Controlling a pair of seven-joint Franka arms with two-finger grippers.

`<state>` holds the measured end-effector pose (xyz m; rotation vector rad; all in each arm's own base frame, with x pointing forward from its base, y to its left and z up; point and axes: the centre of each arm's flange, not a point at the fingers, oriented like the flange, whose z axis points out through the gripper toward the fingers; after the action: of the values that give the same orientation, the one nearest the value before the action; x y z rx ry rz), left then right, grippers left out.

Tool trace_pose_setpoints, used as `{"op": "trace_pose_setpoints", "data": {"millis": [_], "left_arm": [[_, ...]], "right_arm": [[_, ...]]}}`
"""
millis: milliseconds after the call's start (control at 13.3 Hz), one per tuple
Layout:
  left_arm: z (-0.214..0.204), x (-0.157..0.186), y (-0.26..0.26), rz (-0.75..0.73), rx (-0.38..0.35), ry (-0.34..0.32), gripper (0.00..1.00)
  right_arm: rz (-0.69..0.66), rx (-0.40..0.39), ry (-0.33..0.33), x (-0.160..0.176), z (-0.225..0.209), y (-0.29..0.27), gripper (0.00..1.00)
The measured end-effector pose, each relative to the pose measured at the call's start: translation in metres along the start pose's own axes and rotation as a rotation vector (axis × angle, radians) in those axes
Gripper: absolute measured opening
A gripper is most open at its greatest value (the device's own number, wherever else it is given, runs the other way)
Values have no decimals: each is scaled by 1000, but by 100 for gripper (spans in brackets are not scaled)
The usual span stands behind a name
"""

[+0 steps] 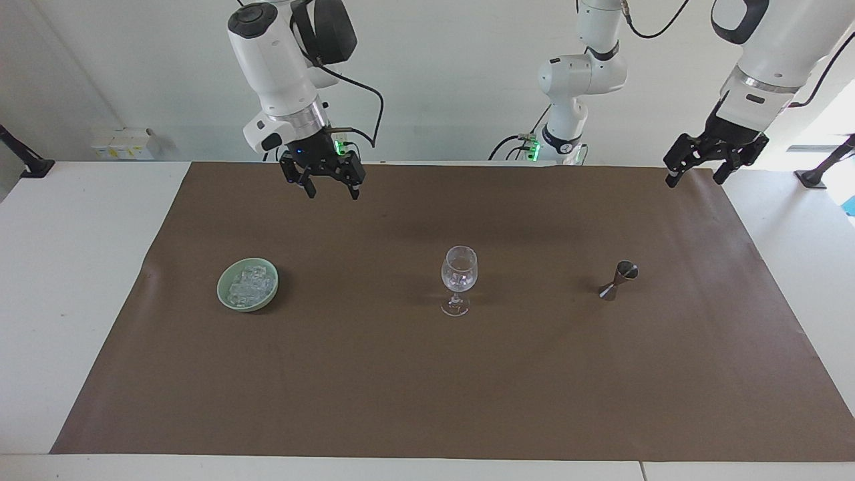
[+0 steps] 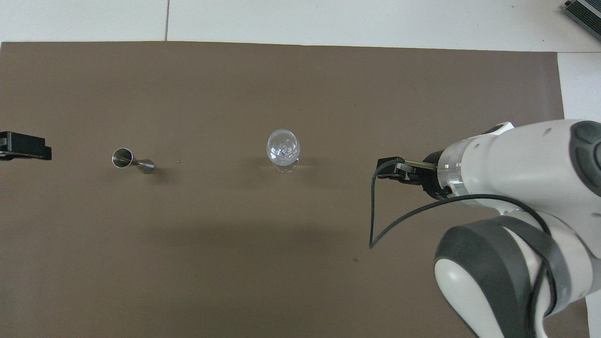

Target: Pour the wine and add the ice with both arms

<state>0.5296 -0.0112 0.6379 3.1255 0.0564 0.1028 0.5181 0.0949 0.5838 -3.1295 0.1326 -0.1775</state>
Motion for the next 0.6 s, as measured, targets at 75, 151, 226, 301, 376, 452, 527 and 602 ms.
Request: {"op": "trace_pose_setpoints", "data": {"millis": [75, 151, 226, 301, 376, 452, 527, 602], "left_arm": [[0, 0, 5, 3, 0, -1, 100], [0, -1, 7, 7, 0, -2, 100], [0, -1, 7, 7, 1, -3, 100], [1, -2, 7, 7, 1, -7, 100], [1, -2, 7, 8, 1, -11, 100], [1, -4, 7, 9, 2, -18, 100], [2, -5, 7, 10, 2, -26, 100], [2, -6, 7, 12, 3, -35, 100]], "right_arm": [[-5, -26, 11, 4, -21, 4, 100], [-5, -39, 13, 8, -41, 4, 100], [-2, -51, 7, 12, -61, 6, 100], [6, -59, -4, 16, -79, 9, 100], [13, -67, -15, 21, -90, 12, 100], [17, -76, -26, 25, -94, 14, 100], [19, -79, -35, 31, -92, 16, 100], [9, -80, -43, 38, -87, 23, 100]]}}
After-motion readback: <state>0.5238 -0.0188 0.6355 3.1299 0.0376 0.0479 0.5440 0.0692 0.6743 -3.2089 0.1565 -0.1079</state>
